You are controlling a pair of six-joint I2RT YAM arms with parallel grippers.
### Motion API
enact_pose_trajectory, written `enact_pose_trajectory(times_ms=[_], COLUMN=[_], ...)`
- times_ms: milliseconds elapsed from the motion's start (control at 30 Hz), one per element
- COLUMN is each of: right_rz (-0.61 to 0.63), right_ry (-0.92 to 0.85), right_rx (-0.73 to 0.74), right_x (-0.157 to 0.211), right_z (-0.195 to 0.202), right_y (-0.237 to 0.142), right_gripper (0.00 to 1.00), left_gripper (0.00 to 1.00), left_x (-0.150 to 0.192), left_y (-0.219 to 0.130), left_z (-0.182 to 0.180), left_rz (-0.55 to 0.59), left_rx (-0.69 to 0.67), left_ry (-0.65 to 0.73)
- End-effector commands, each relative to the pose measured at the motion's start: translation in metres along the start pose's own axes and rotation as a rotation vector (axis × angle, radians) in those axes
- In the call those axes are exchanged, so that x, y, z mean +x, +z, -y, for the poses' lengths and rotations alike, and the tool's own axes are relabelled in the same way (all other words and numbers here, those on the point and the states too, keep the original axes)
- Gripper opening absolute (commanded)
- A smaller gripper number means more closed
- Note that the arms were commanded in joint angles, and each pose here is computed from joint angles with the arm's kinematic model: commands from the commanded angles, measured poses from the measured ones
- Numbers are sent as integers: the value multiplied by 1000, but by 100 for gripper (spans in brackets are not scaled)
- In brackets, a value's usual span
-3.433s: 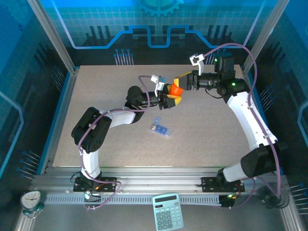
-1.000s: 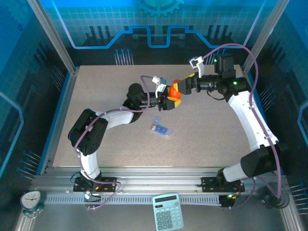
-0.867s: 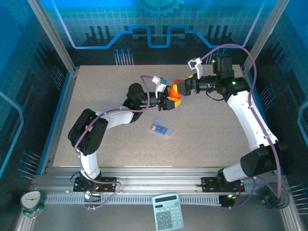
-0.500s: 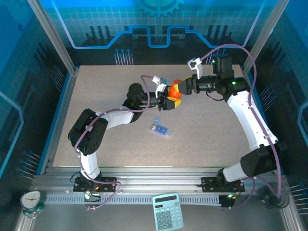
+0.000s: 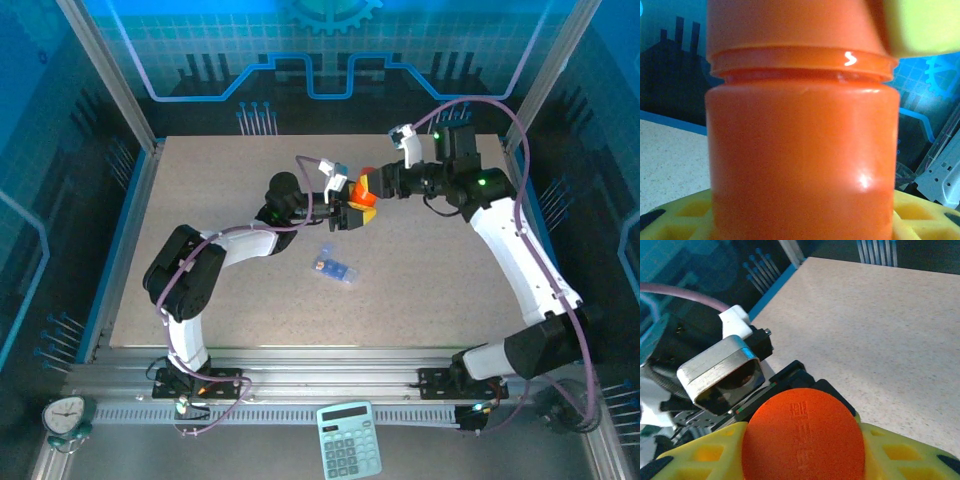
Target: Sort the pills into containers
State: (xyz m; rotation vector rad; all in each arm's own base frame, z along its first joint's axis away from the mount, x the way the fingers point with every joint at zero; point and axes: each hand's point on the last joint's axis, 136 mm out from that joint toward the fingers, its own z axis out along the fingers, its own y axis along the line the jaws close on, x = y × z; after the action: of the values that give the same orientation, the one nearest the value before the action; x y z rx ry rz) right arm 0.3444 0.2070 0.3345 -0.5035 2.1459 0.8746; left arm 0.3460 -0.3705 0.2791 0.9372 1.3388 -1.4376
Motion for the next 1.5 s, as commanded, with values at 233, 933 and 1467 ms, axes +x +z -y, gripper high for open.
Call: enact_pose_trajectory(times_ms=[233,933,1467], right_rz=[16,107,17], right_ry=[164,5,-18], right_rx=[230,-28,-193], right_x=[31,-16,-11], right_z=[23,-16,-8], right_y=[9,-36,-19], right_gripper=[49,92,85], left_gripper=[10,10,10], left_x=[-28,-25,-26], left_y=[3,2,3], left_z=[9,9,11], left_rz=[53,43,40], left_rx=[30,30,36], left_ry=[100,96,93])
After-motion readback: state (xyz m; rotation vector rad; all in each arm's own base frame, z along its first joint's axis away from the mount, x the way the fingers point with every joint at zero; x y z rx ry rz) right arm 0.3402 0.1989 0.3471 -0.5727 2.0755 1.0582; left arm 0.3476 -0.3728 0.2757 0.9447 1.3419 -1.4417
